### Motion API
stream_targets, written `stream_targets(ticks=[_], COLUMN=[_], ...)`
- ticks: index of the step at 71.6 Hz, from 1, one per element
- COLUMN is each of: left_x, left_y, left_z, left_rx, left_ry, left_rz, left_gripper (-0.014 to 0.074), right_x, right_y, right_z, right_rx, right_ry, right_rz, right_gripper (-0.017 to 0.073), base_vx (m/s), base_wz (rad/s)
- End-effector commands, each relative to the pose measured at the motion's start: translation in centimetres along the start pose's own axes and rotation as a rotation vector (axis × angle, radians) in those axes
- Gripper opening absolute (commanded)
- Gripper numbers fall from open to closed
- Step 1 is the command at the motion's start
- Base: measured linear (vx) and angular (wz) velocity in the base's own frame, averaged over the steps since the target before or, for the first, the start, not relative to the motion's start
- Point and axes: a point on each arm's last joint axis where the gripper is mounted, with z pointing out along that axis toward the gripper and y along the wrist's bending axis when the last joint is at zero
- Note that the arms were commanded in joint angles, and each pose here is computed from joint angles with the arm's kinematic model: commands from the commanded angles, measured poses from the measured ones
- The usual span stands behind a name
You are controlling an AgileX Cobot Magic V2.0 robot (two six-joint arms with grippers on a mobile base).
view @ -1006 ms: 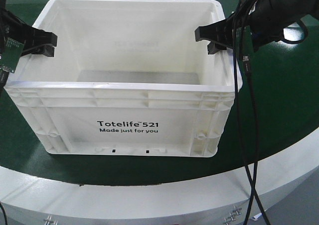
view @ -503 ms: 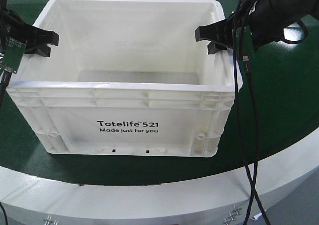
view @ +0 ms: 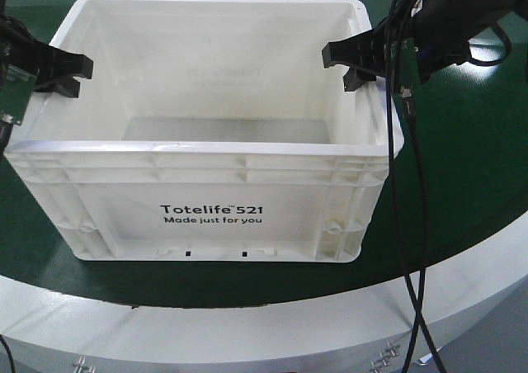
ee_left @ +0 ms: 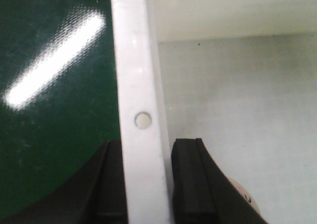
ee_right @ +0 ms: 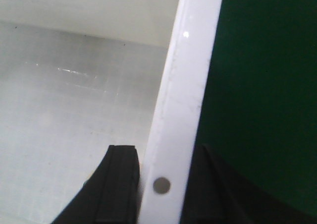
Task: Place moving items into box and shelve
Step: 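Close both grippers on the tote rims and lift it, then hold the lifted tote with both grippers while the base drives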
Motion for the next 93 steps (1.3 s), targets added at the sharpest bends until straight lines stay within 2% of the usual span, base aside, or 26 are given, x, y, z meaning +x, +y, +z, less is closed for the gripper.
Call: stream_targets(ticks=[1,32,61,76,93], left_x=[-1.5,-1.0,-0.9,-1.8,-1.6], left_y=[-0.8,-1.1,-1.6,-2.0,-2.0], left_z=[-4.2,-7.6,-9.2,-12.0,-12.2], left_rx=[0.038,0.050,0.096,0.107,0.108], left_ry=[-0.218,-0.294,-0.336,-0.375,-0.340], left_rz=[0.018,0.024,-0.005,0.011,0.011], left_gripper=[-0.0023,-0.0023,-0.0023,-0.0023,-0.0023], right_x=[-2.0,-2.2,-0.9,-0.5,-0.2], right_y=[0.8,1.2,1.3,1.3,1.6], right_z=[-4.3,-8.3,-12.6,-13.1,-13.3], right_rx=[-0.055,-0.062,-0.074,-0.073,-0.114], right_ry=[-0.197,-0.248,-0.323,-0.304,-0.294], right_rz=[-0.033,-0.064,-0.075,-0.077,-0.067], right_gripper=[-0.0012,-0.0012,-0.0012,-0.0012,-0.0012], base_vx=[0.00,0.00,0.00,0.00,0.00], base_wz=[0.00,0.00,0.00,0.00,0.00])
